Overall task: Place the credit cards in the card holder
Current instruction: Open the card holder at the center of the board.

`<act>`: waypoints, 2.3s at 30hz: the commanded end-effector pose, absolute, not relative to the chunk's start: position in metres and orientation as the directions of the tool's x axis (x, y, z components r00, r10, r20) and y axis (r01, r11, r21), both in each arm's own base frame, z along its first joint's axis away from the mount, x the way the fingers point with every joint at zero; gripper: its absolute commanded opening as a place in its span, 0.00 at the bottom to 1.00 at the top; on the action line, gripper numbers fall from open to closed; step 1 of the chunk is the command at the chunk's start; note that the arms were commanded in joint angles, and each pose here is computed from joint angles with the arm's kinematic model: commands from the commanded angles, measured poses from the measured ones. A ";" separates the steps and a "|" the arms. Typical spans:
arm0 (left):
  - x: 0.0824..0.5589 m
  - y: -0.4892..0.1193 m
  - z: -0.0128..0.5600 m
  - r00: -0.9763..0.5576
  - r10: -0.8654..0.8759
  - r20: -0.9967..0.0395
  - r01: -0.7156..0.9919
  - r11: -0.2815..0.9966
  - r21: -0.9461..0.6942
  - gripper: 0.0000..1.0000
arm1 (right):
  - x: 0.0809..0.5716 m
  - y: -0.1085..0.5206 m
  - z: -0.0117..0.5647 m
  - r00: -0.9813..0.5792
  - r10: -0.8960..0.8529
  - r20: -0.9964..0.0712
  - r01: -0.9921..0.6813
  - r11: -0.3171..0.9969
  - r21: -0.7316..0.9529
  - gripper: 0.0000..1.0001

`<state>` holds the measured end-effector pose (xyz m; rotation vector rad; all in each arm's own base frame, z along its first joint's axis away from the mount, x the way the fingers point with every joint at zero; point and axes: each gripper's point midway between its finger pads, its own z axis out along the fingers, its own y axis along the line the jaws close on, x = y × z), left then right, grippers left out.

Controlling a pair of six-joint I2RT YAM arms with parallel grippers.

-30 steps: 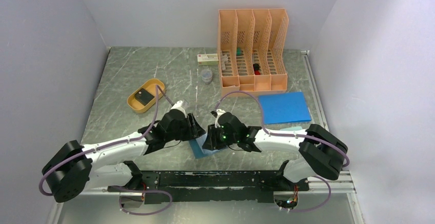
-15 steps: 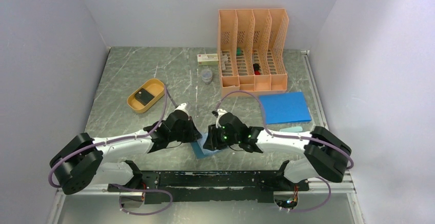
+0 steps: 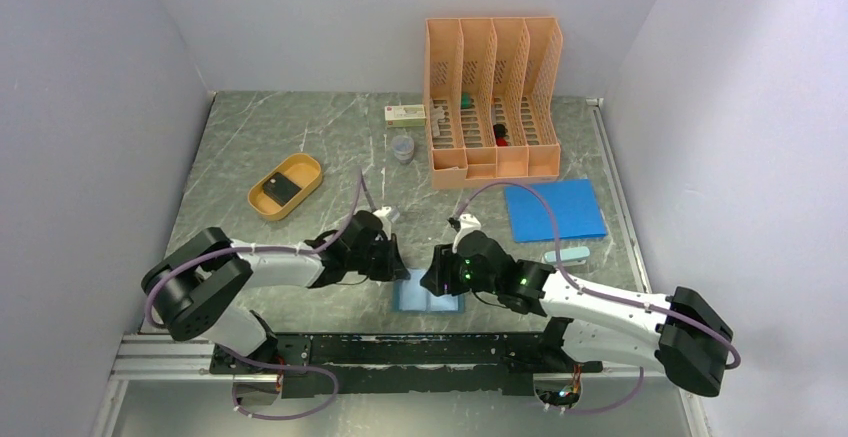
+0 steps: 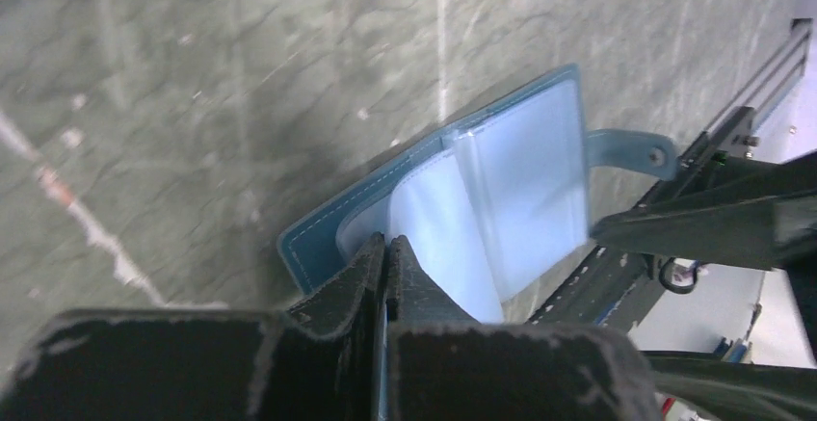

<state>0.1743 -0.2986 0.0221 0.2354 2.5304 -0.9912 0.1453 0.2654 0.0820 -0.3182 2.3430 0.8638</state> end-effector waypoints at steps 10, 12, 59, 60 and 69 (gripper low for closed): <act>0.179 -0.341 0.063 -0.896 0.027 -0.443 0.379 0.568 -0.731 0.05 | 0.148 0.262 0.055 -0.797 -0.090 -0.598 -0.393 0.829 0.399 0.54; 0.176 -0.343 0.063 -0.901 0.032 -0.433 0.377 0.554 -0.742 0.07 | 0.148 0.260 0.054 -0.798 -0.079 -0.597 -0.383 0.832 0.401 0.54; 0.162 -0.359 0.068 -0.922 0.042 -0.384 0.365 0.418 -0.832 0.25 | 0.145 0.225 0.034 -0.829 0.062 -0.555 -0.218 0.880 0.423 0.41; 0.162 -0.359 0.066 -0.923 0.044 -0.382 0.364 0.420 -0.831 0.24 | 0.145 0.225 0.034 -0.829 0.062 -0.555 -0.219 0.878 0.426 0.41; 0.163 -0.358 0.053 -0.927 0.050 -0.371 0.352 0.453 -0.819 0.14 | 0.145 0.227 0.037 -0.827 0.067 -0.558 -0.226 0.869 0.440 0.42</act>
